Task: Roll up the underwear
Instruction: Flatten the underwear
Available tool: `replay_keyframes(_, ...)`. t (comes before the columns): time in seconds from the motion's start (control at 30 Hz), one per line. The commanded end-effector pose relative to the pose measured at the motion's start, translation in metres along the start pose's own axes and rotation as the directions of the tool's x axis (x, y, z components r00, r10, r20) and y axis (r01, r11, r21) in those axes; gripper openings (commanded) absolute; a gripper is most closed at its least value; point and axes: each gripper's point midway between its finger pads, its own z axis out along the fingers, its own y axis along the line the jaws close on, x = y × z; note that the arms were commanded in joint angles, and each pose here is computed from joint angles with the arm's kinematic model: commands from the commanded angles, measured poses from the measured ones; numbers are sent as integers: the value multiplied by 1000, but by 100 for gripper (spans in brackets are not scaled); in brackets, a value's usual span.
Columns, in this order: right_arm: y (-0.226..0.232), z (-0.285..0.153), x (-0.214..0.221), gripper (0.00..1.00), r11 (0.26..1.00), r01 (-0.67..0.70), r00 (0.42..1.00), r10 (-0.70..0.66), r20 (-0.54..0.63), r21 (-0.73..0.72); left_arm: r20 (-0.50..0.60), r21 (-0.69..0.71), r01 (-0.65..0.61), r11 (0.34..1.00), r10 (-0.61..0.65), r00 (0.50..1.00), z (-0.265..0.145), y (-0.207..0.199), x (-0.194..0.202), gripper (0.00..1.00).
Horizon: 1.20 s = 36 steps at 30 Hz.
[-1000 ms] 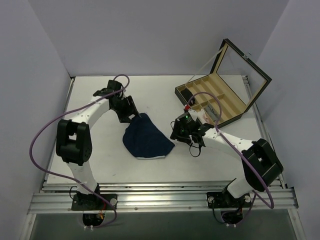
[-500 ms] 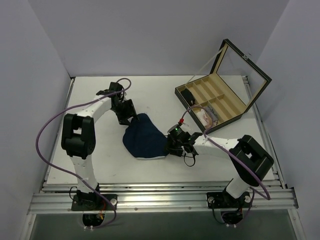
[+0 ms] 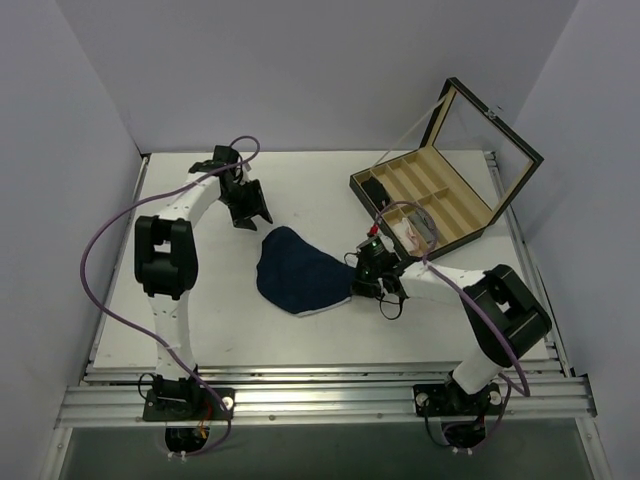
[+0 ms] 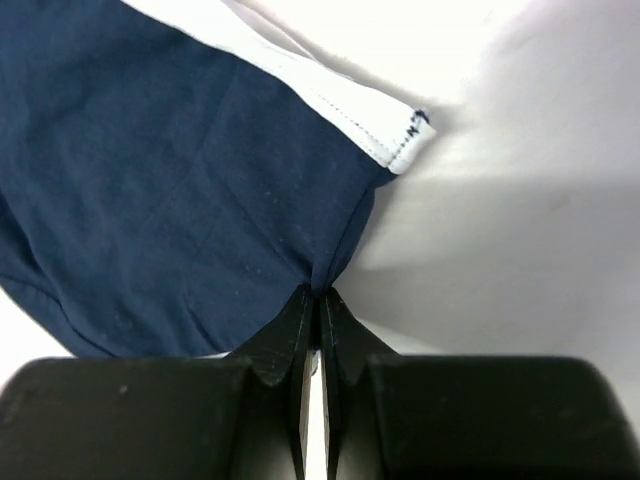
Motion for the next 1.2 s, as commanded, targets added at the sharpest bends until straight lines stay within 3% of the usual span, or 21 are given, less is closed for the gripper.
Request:
replay_keyframes(0.0,-27,-11,8,0,982,188,978,-187,-90,4,-8,76,-75,994,75,997,-4,-13,4,60)
replay_keyframes(0.2,-43,-4,12,1,973,230,953,-232,-197,-32,-54,123,-70,990,77,996,7,-13,24,60)
replay_keyframes(0.4,-52,-7,-2,2,972,236,953,-234,-193,-9,-120,99,-65,993,77,990,27,-4,43,57)
replay_keyframes(0.47,-54,-8,-5,2,973,232,955,-230,-190,-12,-126,92,-64,994,75,989,32,-2,45,46)
replay_keyframes(0.53,-57,-9,-8,1,972,236,954,-233,-188,-8,-120,73,-61,996,69,990,34,2,44,27)
replay_keyframes(0.63,-64,-10,-12,0,973,231,955,-226,-191,3,-111,3,-58,998,58,992,30,12,41,19)
replay_keyframes(0.83,-73,-10,-14,1,974,228,956,-219,-198,22,-118,-14,-58,998,56,991,22,14,44,21)
replay_keyframes(1.07,-80,-7,-14,5,976,211,957,-196,-214,48,-128,-33,-75,997,71,989,19,19,46,31)
replay_keyframes(1.17,-75,-9,-15,6,978,205,959,-195,-205,29,-102,81,-108,991,116,988,15,-1,45,45)
